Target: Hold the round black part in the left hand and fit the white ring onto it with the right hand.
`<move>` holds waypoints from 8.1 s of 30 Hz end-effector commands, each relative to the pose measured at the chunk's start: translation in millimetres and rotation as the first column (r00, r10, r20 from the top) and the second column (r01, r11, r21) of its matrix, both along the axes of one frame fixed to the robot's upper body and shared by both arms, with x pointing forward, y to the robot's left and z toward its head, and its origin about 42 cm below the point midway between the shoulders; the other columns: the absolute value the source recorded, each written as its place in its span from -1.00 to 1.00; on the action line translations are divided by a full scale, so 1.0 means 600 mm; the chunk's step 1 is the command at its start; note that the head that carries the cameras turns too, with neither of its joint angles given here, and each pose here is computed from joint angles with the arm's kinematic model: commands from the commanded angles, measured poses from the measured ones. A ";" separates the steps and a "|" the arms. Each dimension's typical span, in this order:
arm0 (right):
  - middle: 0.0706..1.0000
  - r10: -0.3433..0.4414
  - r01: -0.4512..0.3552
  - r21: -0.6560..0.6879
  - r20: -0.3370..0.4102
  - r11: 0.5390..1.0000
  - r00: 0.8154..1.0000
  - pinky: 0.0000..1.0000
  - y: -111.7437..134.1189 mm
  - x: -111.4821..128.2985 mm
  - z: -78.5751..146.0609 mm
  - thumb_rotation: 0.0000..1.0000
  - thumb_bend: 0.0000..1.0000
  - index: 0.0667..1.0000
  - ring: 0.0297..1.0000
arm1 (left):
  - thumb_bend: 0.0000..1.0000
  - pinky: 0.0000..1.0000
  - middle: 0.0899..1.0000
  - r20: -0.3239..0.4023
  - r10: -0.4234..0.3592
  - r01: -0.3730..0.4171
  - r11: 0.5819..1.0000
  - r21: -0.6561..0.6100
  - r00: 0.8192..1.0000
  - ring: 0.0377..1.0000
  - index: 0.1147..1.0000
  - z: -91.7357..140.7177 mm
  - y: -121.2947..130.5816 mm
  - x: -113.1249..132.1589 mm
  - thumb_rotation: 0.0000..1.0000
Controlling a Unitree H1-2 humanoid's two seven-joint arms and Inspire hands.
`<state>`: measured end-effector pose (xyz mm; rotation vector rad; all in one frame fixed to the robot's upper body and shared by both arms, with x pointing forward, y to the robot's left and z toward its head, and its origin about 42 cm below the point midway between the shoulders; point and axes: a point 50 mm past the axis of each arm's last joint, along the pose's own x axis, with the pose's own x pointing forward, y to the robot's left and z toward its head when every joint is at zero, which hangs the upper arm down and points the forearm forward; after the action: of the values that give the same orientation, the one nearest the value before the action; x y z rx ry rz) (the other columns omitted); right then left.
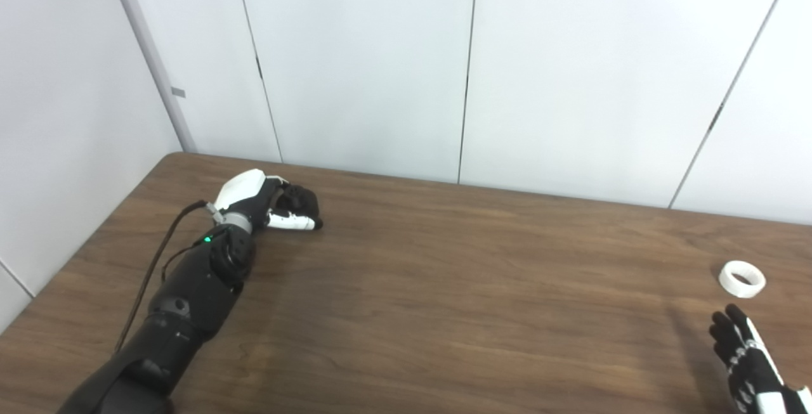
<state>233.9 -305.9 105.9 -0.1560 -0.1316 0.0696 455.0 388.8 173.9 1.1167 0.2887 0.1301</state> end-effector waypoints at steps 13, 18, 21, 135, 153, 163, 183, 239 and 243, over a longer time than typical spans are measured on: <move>0.94 -0.012 0.029 0.096 -0.167 0.995 0.986 1.00 0.036 -0.046 -0.080 1.00 0.21 0.96 0.94 | 0.87 1.00 0.82 0.090 -0.021 0.014 0.997 0.072 0.996 0.97 0.47 0.063 0.015 0.022 -0.12; 0.94 -0.009 0.024 0.089 -0.165 0.996 0.986 1.00 0.035 -0.048 -0.080 1.00 0.19 0.96 0.95 | 0.87 1.00 0.83 0.091 -0.021 0.015 0.998 0.067 0.996 0.98 0.47 0.063 0.016 0.020 -0.14; 0.94 -0.013 0.027 0.082 -0.166 0.996 0.986 1.00 0.035 -0.050 -0.080 1.00 0.20 0.96 0.95 | 0.86 1.00 0.82 0.095 -0.024 0.017 0.998 0.067 0.995 0.97 0.46 0.064 0.017 0.020 -0.18; 0.87 -0.078 0.079 0.003 -0.062 0.997 0.995 0.83 0.100 -0.045 0.036 0.74 0.16 0.86 0.89 | 0.04 1.00 0.60 0.161 -0.602 0.598 0.798 0.074 0.782 0.86 -0.16 -0.026 -0.302 -0.343 -0.88; 0.67 -0.274 0.333 -0.407 0.196 0.851 0.941 0.72 0.022 0.031 0.166 -0.44 0.35 0.56 0.73 | 0.04 1.00 0.59 0.170 -0.607 0.605 0.793 0.068 0.776 0.84 -0.16 -0.023 -0.293 -0.331 -0.89; 0.73 -0.280 0.380 -0.601 0.257 0.703 0.925 0.75 -0.022 0.103 0.205 -0.58 0.44 0.52 0.81 | 0.04 1.00 0.59 0.154 -0.601 0.599 0.798 0.066 0.784 0.85 -0.15 -0.030 -0.275 -0.331 -0.89; 0.83 -0.326 0.313 -0.782 0.149 0.539 0.934 1.00 -0.089 0.254 0.216 -0.59 0.57 0.43 0.95 | 0.04 1.00 0.60 0.142 -0.610 0.608 0.791 0.065 0.779 0.85 -0.16 -0.035 -0.254 -0.333 -0.88; 0.81 -0.445 0.162 -0.896 -0.043 0.413 0.894 0.99 -0.116 0.364 0.236 -0.53 0.62 0.37 0.91 | 0.04 1.00 0.59 0.136 -0.630 0.621 0.777 0.103 0.765 0.85 -0.16 -0.023 -0.225 -0.327 -0.88; 0.81 -0.445 0.159 -0.900 -0.042 0.405 0.895 0.98 -0.115 0.364 0.235 -0.53 0.61 0.36 0.91 | 0.04 1.00 0.58 0.128 -0.628 0.619 0.778 0.107 0.768 0.85 -0.16 -0.022 -0.224 -0.326 -0.88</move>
<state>443.5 -365.9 211.9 -1.2056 0.3223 -0.1590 255.4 248.6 153.5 1.1715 -0.2299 -0.3781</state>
